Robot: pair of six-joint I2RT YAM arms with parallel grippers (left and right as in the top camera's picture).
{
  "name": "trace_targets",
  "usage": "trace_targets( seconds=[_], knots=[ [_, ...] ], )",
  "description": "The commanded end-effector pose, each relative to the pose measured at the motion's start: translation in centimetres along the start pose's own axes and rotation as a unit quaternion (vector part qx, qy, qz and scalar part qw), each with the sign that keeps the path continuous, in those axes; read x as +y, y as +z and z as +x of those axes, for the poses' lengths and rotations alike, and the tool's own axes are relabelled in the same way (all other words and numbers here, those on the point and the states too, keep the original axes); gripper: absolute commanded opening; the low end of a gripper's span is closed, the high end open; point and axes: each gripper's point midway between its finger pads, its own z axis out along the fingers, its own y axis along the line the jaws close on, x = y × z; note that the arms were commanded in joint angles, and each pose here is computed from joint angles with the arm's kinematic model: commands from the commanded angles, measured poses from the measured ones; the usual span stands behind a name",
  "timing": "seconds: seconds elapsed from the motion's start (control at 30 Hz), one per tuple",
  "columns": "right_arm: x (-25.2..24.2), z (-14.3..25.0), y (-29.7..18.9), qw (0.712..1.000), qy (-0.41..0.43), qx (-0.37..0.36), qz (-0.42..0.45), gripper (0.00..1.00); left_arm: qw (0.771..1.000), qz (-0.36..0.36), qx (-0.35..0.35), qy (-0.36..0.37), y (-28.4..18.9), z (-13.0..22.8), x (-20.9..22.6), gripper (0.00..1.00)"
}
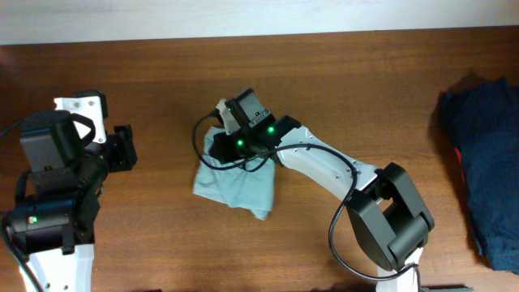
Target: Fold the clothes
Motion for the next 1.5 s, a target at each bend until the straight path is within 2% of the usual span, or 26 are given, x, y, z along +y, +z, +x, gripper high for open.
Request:
trace_targets(
  seconds=[0.0,0.03,0.13,0.23,0.37,0.43,0.47,0.5,0.53,0.57,0.63,0.8,0.9,1.07,1.2,1.27,1.47],
  knots=[
    [1.2,-0.6,-0.3,1.0,0.006,-0.006,-0.018,0.91,1.0,0.008,-0.003,0.005,-0.3,-0.4,-0.2,0.6],
    [1.3,-0.5,-0.4,1.0,0.006,-0.004,-0.022,0.95,1.0,0.008,0.002,0.005,-0.2,-0.2,-0.2,0.6],
    [2.1,-0.8,-0.7,0.999,-0.011,-0.002,-0.047,0.96,1.0,0.008,0.009,0.004,0.1,0.0,-0.2,0.6],
    [3.2,-1.9,-1.9,0.994,-0.058,-0.013,-0.088,0.93,1.0,0.008,0.018,0.004,0.6,0.3,-0.2,0.6],
    [0.8,-4.0,-5.2,0.997,-0.024,-0.031,-0.065,0.85,0.999,0.009,0.036,0.002,1.3,0.9,-0.1,0.6],
    [-3.7,-3.5,-8.0,0.999,0.044,-0.012,-0.002,0.74,0.999,0.009,0.051,0.001,1.7,1.5,-0.1,0.6],
    [-5.7,-2.6,-8.9,0.997,0.077,0.005,0.024,0.52,0.998,0.009,0.055,0.001,1.9,1.6,-0.1,0.6],
    [-6.5,-2.0,-9.2,0.995,0.091,0.016,0.034,0.43,0.998,0.009,0.055,0.001,1.9,1.6,-0.1,0.6],
    [-7.8,-1.0,-9.5,0.993,0.103,0.034,0.05,0.27,0.999,0.009,0.053,0.001,2.0,1.5,-0.1,0.6],
    [-8.8,0.0,-9.5,0.989,0.116,0.048,0.074,0.16,0.999,0.009,0.05,0.001,2.0,1.4,-0.1,0.6],
    [-10.1,1.5,-9.1,0.984,0.125,0.067,0.109,0.05,0.999,0.008,0.044,0.002,2.0,1.1,-0.1,0.6],
    [-11.0,4.0,-5.7,0.977,0.115,0.108,0.143,0.04,0.999,0.009,0.044,0.002,2.0,1.1,-0.1,0.6],
    [-12.1,5.0,-3.6,0.969,0.139,0.119,0.168,0.04,0.999,0.009,0.046,0.001,2.0,1.2,-0.1,0.6],
    [-12.7,5.7,-1.0,0.966,0.158,0.127,0.161,0.04,0.999,0.009,0.046,0.001,2.0,1.2,-0.1,0.6],
    [-9.2,0.4,0.8,0.993,0.101,0.043,0.048,0.04,0.999,0.009,0.046,0.001,2.0,1.2,-0.1,0.6],
    [-7.3,-2.2,0.9,0.998,0.069,0.002,-0.012,0.04,0.999,0.009,0.046,0.001,2.0,1.2,-0.1,0.6],
    [-1.9,-7.3,-2.4,0.982,0.009,-0.065,-0.177,0.05,0.999,0.009,0.046,0.001,2.0,1.2,-0.1,0.6]
  ],
)
